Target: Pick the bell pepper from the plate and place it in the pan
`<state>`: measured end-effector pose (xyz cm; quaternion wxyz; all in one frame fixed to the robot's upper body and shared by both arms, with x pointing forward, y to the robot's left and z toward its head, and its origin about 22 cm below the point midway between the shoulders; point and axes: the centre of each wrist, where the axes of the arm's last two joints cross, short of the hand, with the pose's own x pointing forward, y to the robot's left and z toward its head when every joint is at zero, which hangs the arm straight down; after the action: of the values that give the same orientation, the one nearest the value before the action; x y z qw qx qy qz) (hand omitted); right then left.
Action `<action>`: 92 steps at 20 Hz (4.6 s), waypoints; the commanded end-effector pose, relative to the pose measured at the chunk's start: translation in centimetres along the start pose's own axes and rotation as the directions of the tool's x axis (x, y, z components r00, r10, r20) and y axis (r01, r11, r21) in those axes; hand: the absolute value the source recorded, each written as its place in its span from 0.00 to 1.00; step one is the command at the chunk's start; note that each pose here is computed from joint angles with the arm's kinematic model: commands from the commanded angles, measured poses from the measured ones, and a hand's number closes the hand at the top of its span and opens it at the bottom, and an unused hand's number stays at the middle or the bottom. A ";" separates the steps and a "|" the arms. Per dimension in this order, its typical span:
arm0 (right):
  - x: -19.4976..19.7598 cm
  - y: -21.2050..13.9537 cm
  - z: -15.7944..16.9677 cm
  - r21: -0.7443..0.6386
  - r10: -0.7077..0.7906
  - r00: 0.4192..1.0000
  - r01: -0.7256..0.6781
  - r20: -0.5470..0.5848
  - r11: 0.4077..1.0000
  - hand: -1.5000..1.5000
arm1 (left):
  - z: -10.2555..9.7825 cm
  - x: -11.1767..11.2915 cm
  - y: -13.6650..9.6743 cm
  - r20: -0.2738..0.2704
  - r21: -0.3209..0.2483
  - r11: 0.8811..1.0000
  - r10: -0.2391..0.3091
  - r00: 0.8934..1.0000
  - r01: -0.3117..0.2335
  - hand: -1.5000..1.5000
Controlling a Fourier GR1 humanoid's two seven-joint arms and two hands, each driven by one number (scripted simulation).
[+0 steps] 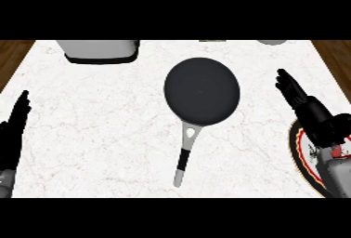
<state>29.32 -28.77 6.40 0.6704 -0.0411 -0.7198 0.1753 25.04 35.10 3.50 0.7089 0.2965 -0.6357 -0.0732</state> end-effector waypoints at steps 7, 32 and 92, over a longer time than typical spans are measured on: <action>3.4 -4.3 0.1 -0.060 -0.344 0.744 0.456 0.573 0.888 0.00 | 0.8 -2.4 -0.3 -0.197 -0.025 0.998 0.057 0.979 -0.063 0.50; 7.3 -19.5 11.4 0.027 0.755 0.654 -0.757 0.046 0.653 0.00 | -0.7 -2.1 -1.4 -0.233 -0.110 0.988 0.077 0.969 -0.105 0.50; -6.2 -7.2 5.0 0.349 0.979 0.187 -0.914 -0.085 0.205 1.00 | -1.6 -2.6 -0.3 -0.231 -0.107 0.988 0.079 0.970 -0.107 0.50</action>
<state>25.69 -39.27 3.56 0.5512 -0.4160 -0.3929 0.6073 26.61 35.53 1.17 0.7951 0.2303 -0.5591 -0.0460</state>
